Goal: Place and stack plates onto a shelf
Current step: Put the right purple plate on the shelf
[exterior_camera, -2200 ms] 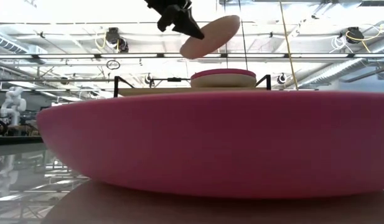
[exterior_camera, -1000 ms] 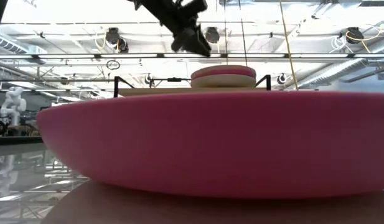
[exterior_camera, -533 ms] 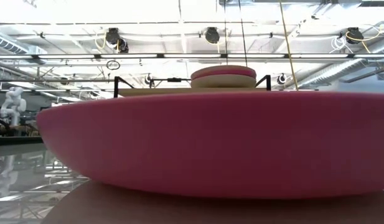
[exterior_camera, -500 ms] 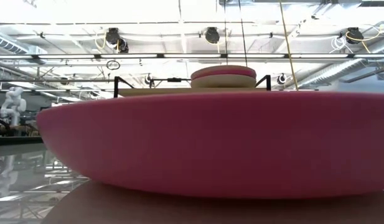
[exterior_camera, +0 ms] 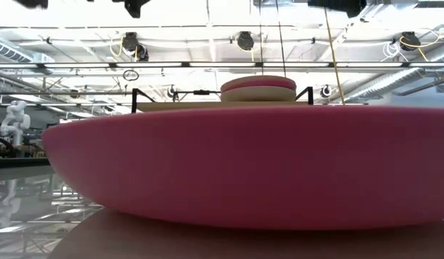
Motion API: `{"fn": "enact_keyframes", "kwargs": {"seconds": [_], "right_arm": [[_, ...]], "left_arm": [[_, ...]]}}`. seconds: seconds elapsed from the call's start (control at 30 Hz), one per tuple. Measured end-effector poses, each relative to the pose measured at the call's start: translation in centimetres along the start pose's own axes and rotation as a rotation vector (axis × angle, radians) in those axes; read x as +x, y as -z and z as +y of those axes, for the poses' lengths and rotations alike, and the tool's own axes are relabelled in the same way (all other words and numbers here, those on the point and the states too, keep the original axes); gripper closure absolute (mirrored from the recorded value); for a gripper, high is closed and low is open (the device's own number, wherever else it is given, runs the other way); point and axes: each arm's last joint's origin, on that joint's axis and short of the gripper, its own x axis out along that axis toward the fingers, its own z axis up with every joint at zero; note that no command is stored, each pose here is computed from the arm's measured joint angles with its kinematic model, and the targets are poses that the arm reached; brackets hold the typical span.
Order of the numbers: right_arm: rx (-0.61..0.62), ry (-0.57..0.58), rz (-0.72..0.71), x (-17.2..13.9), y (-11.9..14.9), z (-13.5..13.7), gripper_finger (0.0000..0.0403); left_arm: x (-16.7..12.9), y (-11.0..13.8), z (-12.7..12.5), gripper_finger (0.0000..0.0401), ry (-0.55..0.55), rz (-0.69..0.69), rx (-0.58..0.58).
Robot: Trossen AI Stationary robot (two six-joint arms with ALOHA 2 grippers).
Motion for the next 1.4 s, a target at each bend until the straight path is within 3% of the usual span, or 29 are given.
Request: {"fn": "enact_keyframes", "kwargs": {"seconds": [0.13, 0.27, 0.43, 0.67, 0.9, 1.03, 1.23, 1.4], "right_arm": [[0.091, 0.053, 0.145, 1.1, 1.8, -0.1, 0.0179], [0.119, 0.144, 0.336, 2.3, 4.3, -0.5, 0.0179], [0.151, 0.138, 0.547, 3.5, 6.8, -0.1, 0.0179], [0.132, 0.153, 0.619, 4.7, 8.3, 0.5, 0.0179], [0.201, 0.191, 0.672, 4.9, 8.9, 0.3, 0.0179], [0.269, 0.194, 0.720, 4.8, 9.1, 0.0, 0.0179], [0.292, 0.256, 0.782, 4.4, 9.6, -0.5, 0.0179], [0.292, 0.264, 0.782, 4.4, 9.7, -0.5, 0.0179]], "left_arm": [[-0.5, 0.8, 0.0, 0.0265, -0.015, -0.090, -0.030], [-0.6, 1.0, -0.2, 0.0265, -0.005, -0.082, -0.052], [-0.6, 1.0, -0.6, 0.0265, 0.011, -0.083, -0.056], [-1.0, -0.7, -0.9, 0.0265, 0.050, -0.249, -0.126], [-0.8, 0.2, -1.2, 0.0265, 0.047, -0.158, -0.016], [-0.8, 0.4, -1.1, 0.0265, 0.016, -0.136, -0.015], [-0.7, 1.0, -0.9, 0.0265, -0.081, -0.056, 0.014], [-0.7, 1.2, -0.9, 0.0265, -0.097, -0.041, -0.005]]}}
